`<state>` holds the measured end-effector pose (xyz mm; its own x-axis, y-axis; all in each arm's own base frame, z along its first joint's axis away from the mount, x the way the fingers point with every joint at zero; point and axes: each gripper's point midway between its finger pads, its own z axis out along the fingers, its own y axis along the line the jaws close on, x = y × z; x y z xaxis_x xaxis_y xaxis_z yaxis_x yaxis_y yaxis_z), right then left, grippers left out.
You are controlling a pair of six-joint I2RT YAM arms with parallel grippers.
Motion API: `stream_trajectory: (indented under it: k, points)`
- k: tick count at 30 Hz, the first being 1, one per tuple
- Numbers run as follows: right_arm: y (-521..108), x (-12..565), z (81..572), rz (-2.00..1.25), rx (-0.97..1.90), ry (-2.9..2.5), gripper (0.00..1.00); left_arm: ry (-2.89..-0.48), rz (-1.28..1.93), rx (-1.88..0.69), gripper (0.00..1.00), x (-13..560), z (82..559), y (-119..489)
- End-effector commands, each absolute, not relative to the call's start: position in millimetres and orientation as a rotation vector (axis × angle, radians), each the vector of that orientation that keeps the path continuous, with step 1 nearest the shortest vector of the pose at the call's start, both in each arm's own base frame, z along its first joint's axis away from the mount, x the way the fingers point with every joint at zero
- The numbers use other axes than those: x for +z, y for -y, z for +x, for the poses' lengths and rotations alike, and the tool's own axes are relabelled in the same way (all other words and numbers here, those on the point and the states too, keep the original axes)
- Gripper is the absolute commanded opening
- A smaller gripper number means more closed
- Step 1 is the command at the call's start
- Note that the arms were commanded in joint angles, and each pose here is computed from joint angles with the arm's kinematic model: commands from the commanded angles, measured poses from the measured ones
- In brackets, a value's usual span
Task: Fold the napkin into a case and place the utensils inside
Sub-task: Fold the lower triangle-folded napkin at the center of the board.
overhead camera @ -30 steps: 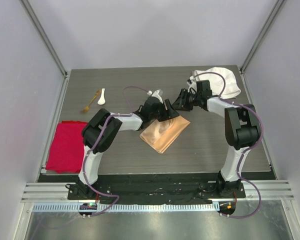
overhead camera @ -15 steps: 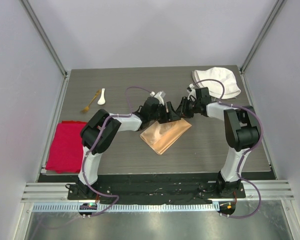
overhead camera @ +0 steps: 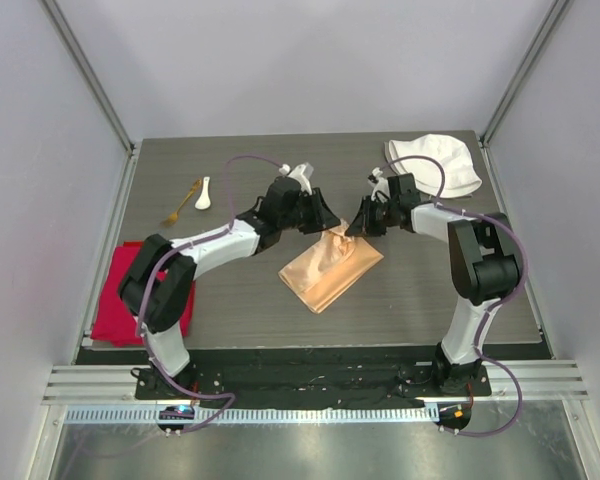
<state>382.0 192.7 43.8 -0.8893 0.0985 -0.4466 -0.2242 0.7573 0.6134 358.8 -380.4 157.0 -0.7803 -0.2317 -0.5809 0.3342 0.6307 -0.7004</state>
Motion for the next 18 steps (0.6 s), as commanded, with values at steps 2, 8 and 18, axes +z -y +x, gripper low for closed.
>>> stream_trajectory:
  k: [2, 8, 18]
  points:
    - [-212.2, 70.2, 405.6, -0.229, 1.023, -2.365, 0.07, -2.402, 0.008, -0.840, 0.27, 78.4, 328.5, 325.4]
    - [-252.0, 72.3, 412.1, -0.356, 1.125, -2.336, 0.06, -2.445, 0.024, -0.733, 0.25, 47.7, 306.6, 298.1]
    - [-291.1, 76.9, 438.0, -0.397, 1.129, -2.304, 0.12, -2.466, -0.026, -0.708, 0.23, 21.4, 252.6, 291.2]
